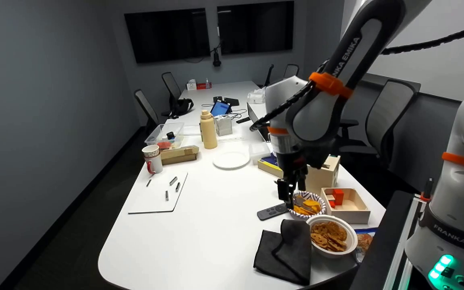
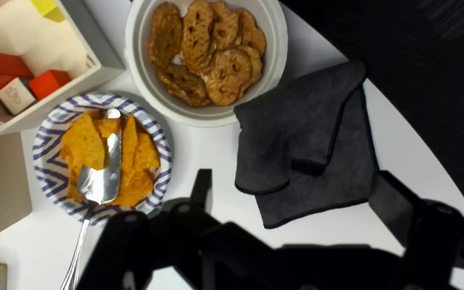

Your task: Use the black rag to clean the table

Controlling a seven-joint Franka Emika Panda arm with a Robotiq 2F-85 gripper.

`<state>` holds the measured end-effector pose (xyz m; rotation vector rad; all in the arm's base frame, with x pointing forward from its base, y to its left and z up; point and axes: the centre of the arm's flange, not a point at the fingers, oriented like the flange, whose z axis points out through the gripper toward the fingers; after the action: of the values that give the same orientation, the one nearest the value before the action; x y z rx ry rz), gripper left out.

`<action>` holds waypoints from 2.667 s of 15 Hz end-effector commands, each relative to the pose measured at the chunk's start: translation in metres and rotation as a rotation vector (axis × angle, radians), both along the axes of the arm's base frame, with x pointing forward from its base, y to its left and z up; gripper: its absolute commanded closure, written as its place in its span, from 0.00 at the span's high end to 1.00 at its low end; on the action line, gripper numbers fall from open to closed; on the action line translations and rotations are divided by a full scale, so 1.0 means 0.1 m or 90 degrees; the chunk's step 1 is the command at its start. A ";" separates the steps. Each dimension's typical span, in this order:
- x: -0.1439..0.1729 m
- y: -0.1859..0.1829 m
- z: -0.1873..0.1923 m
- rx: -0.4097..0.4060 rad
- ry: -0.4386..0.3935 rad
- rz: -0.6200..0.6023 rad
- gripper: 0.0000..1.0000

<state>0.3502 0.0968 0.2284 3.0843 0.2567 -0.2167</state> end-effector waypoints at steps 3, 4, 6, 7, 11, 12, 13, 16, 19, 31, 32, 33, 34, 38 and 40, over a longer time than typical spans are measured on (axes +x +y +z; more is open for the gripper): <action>0.02 -0.05 -0.84 0.021 0.029 -0.040 1.00; 0.04 -0.06 -0.93 0.022 0.031 -0.041 1.00; 0.07 -0.07 -1.07 0.026 0.035 -0.045 1.00; 0.08 -0.08 -1.12 0.025 0.035 -0.047 1.00; 0.11 -0.12 -1.28 0.017 0.057 -0.059 1.00; 0.12 -0.13 -1.31 0.018 0.061 -0.061 1.00; 0.15 -0.14 -1.34 0.021 0.062 -0.059 1.00; 0.19 -0.14 -1.38 0.020 0.066 -0.060 0.66; 0.23 -0.14 -1.39 0.019 0.067 -0.062 0.42; 0.21 -0.01 -0.83 -0.003 0.025 -0.040 0.01; 0.24 0.03 -0.73 -0.008 0.007 -0.037 0.01; 0.28 0.07 -0.60 -0.020 -0.017 -0.042 0.01; 0.32 0.09 -0.47 -0.036 -0.047 -0.049 0.01; 0.62 0.06 -0.05 -0.096 -0.165 -0.109 0.01; 0.84 -0.02 0.09 -0.125 -0.210 -0.128 0.01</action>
<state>0.4199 0.0948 0.2143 2.9773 0.0134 0.1358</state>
